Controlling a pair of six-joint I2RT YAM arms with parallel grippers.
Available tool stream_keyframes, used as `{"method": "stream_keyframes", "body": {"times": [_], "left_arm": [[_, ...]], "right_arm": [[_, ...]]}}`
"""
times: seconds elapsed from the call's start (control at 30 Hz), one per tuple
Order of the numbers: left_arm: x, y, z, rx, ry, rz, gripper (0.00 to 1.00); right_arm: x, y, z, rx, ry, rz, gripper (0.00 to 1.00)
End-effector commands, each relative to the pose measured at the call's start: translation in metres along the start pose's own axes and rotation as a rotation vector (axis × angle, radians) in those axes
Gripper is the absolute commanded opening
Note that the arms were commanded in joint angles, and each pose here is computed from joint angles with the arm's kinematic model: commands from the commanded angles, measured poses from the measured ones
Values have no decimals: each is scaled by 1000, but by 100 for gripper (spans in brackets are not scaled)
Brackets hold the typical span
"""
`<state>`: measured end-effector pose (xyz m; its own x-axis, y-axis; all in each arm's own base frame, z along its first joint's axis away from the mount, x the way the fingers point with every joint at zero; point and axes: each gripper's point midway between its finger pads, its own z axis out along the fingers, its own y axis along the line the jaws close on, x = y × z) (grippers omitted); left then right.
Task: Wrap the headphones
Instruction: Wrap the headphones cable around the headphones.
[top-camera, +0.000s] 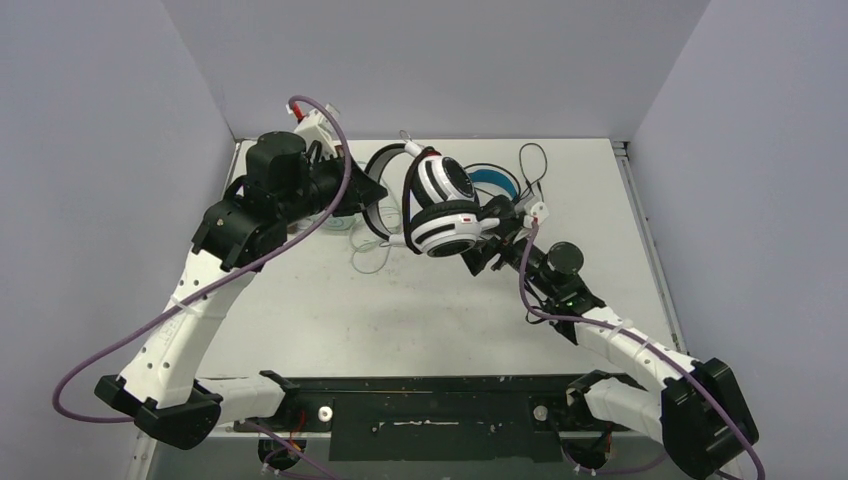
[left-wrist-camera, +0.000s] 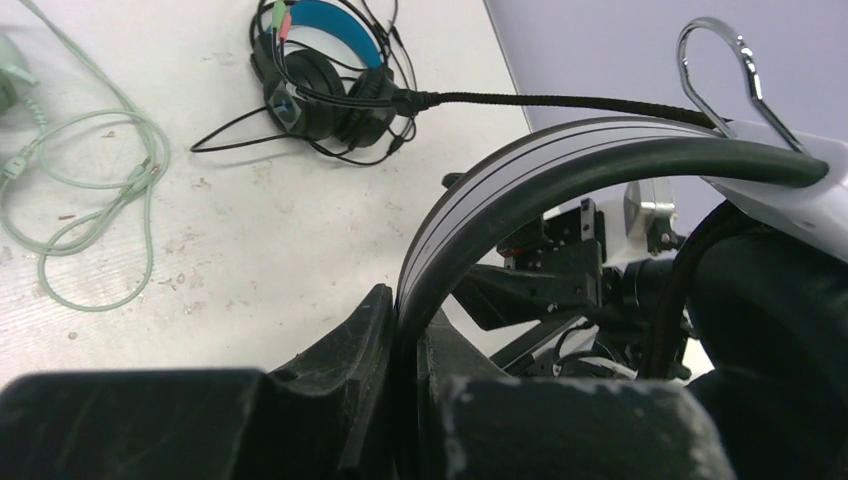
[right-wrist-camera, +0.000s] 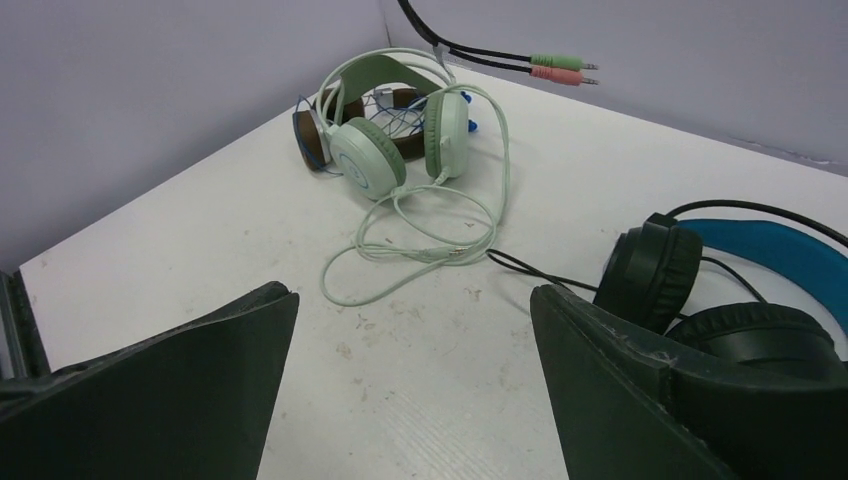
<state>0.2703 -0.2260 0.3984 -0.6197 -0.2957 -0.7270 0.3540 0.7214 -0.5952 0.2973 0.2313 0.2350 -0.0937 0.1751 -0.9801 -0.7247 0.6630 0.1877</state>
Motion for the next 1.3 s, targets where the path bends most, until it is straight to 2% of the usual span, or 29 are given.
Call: {"method": "stream_keyframes", "body": {"times": [0.0,0.07,0.17,0.37,0.5,1.03,1.17,1.27], "left_arm": [[-45,-20,-14,26,-165,-68,0],[-48,-20,-16,21,-178,-80,0],[-50,-22,-16,25,-180,-95,0],[-52,-27,-17,39,-172,-110,0],[-52,-29,-18,53,-170,-117,0],[-55,-29,-14,53,-175,-114,0],[-56,-31,-14,60,-175,-113,0],[-57,-29,-13,53,-179,-112,0]], "right_arm": [[-25,0,-6,-9,-126,-90,94],[-25,5,-3,-48,-142,-110,100],[-27,12,8,-112,-157,-132,100],[-24,75,45,-482,-104,-132,100],[-14,100,65,-599,-72,-113,98],[-17,106,75,-605,-112,-100,92],[-15,100,77,-584,-102,-105,94],[-16,83,84,-487,-104,-101,98]]}}
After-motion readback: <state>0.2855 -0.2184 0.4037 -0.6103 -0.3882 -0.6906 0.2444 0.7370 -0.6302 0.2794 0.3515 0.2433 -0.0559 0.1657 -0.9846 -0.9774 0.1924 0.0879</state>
